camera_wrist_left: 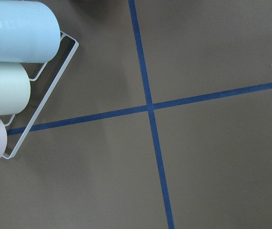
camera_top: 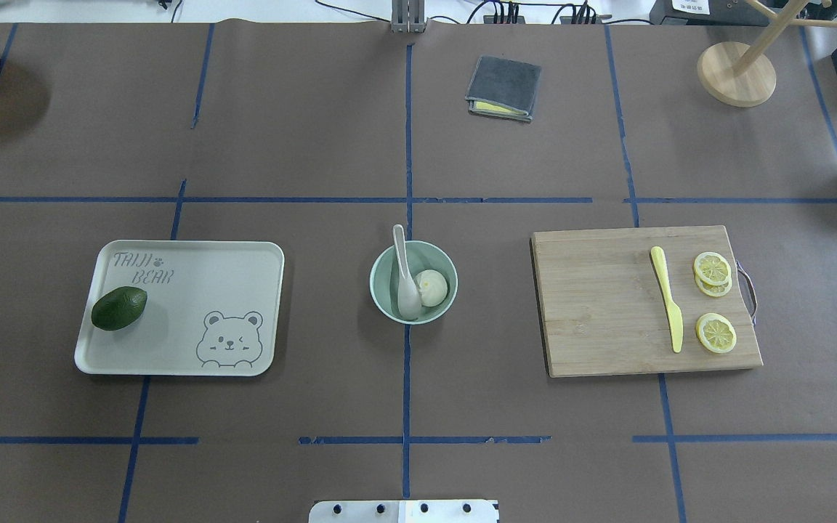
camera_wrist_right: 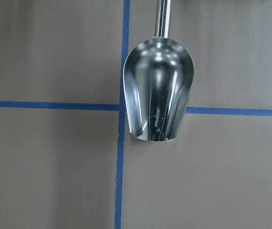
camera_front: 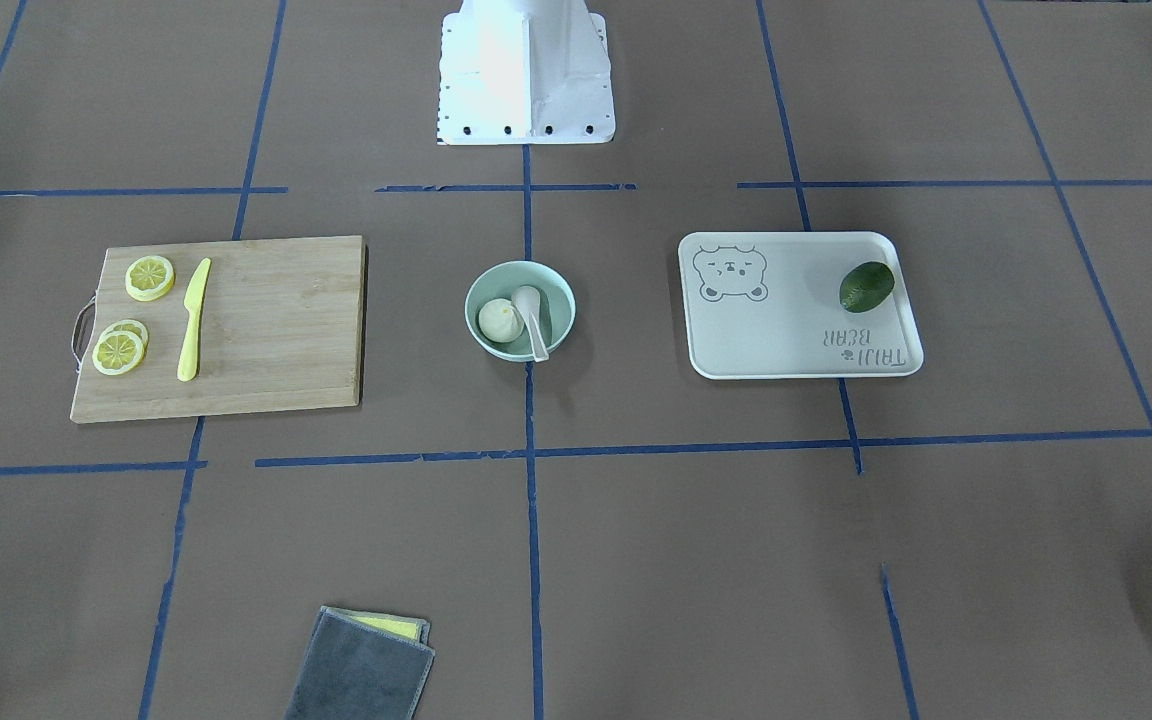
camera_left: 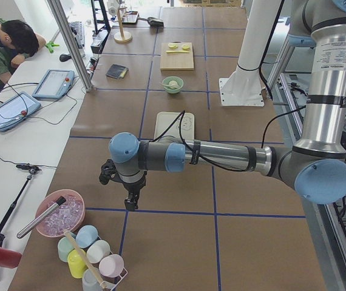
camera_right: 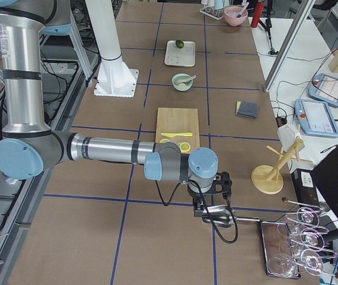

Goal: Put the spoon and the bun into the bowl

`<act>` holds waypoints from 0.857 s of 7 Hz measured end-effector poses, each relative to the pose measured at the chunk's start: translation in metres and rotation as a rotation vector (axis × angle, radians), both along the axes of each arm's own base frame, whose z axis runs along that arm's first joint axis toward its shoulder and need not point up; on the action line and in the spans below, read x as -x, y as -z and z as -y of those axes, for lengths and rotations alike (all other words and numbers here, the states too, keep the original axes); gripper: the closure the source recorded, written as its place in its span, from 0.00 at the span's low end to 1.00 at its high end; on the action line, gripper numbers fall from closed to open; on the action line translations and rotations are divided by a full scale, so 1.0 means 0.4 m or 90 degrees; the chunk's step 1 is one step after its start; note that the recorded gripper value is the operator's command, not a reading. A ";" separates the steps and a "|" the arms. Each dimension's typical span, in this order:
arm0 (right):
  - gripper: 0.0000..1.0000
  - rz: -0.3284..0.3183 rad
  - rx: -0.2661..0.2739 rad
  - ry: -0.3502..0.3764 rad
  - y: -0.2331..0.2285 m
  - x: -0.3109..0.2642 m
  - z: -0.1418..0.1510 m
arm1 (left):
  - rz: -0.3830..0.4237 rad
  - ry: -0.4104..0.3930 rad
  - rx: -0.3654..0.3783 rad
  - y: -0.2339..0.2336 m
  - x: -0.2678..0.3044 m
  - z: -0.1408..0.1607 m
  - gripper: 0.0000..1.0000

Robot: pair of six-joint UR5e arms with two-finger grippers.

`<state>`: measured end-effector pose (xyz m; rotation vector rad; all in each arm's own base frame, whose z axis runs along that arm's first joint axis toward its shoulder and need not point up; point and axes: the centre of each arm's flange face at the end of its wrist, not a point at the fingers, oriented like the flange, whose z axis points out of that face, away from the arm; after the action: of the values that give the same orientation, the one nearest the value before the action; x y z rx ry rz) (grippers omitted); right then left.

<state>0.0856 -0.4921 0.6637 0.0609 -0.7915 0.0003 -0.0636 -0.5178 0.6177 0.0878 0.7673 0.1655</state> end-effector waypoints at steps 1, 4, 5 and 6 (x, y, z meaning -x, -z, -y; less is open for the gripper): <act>0.00 0.003 -0.001 0.000 0.002 0.001 0.000 | 0.000 0.000 -0.001 0.000 0.000 0.000 0.00; 0.00 0.011 -0.003 0.000 0.007 0.003 0.000 | 0.000 0.000 -0.001 0.002 0.000 0.000 0.00; 0.00 0.012 -0.004 0.000 0.008 0.003 0.000 | 0.000 0.000 -0.001 0.001 0.000 0.000 0.00; 0.00 0.012 -0.004 0.001 0.008 0.003 0.000 | 0.000 0.000 0.001 -0.002 0.000 0.002 0.00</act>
<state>0.0843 -0.4922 0.6604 0.0673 -0.8108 -0.0027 -0.0635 -0.5184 0.6184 0.0863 0.7678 0.1647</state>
